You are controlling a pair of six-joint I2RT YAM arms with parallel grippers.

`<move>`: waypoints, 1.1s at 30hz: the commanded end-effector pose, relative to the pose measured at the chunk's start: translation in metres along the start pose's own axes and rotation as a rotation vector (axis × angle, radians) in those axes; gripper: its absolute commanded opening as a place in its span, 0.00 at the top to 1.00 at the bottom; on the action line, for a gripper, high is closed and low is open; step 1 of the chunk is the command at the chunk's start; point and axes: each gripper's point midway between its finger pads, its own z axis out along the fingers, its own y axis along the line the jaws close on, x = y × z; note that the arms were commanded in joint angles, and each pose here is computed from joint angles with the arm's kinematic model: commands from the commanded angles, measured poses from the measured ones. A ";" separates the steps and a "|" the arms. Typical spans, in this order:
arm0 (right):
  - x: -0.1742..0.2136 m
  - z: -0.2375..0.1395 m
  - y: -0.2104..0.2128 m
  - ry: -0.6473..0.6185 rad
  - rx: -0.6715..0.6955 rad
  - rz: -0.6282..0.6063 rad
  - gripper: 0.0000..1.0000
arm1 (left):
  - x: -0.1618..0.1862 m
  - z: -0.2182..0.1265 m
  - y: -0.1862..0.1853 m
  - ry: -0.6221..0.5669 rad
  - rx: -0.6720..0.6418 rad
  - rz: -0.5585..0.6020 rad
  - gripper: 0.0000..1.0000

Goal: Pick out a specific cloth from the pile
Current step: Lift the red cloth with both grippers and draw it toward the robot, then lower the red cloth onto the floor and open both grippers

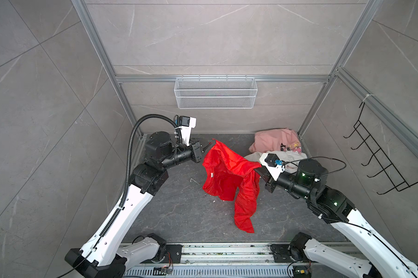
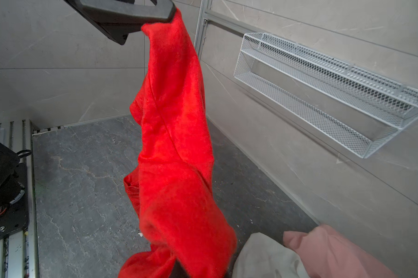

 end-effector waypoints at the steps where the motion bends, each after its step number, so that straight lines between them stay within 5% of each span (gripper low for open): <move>1: -0.002 0.003 0.008 -0.030 -0.036 0.054 1.00 | -0.007 -0.014 -0.010 -0.035 -0.004 0.051 1.00; 17: 0.053 0.039 0.034 0.070 -0.140 0.180 1.00 | 0.054 -0.018 0.042 0.098 -0.180 -0.036 1.00; 33: 0.145 0.041 0.049 0.368 -0.056 0.610 1.00 | 0.148 -0.024 0.084 0.289 -0.264 -0.257 1.00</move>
